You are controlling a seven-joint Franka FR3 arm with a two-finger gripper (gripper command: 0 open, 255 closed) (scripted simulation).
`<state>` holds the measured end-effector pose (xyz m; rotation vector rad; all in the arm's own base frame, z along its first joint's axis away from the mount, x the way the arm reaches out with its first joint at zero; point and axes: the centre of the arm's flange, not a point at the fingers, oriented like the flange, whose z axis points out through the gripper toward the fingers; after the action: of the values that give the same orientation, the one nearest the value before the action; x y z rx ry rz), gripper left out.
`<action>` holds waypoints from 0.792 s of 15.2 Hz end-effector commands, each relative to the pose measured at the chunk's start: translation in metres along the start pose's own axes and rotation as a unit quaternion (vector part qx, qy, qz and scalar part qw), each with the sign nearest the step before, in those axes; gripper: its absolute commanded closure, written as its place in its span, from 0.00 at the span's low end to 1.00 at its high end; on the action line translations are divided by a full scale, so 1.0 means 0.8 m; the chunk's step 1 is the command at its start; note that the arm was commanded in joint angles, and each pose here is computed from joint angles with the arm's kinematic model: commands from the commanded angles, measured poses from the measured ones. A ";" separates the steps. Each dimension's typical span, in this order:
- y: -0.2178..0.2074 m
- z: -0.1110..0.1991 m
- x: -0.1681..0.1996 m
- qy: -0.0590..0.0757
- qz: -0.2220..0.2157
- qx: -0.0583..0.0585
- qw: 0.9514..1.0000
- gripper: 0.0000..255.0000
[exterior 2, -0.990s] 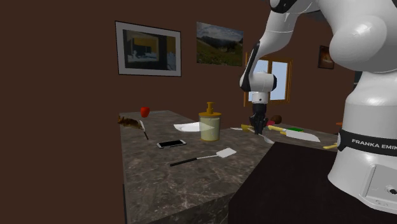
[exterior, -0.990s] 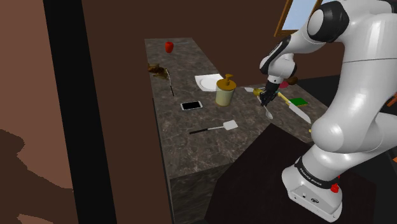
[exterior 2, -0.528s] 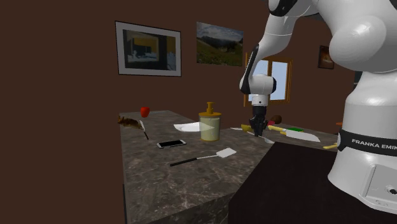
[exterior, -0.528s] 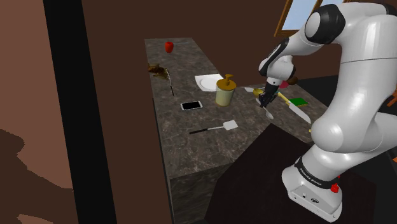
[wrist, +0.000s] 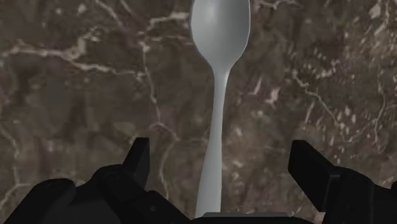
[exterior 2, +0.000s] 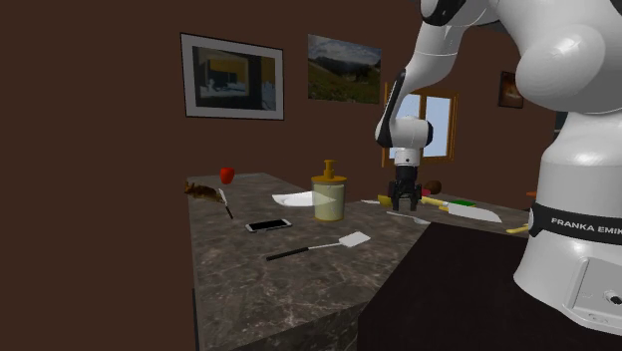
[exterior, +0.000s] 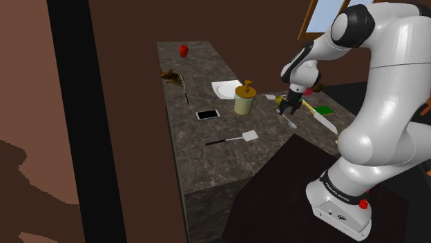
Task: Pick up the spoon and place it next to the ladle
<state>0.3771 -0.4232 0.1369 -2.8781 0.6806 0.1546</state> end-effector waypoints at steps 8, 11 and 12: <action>0.000 -0.062 0.000 0.000 0.000 0.000 1.000 0.00; 0.000 -0.062 0.000 0.000 0.000 0.000 1.000 0.00; 0.000 -0.062 0.000 0.000 0.000 0.000 1.000 0.00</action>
<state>0.3801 -0.4331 0.1857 -2.8781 0.6806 0.1545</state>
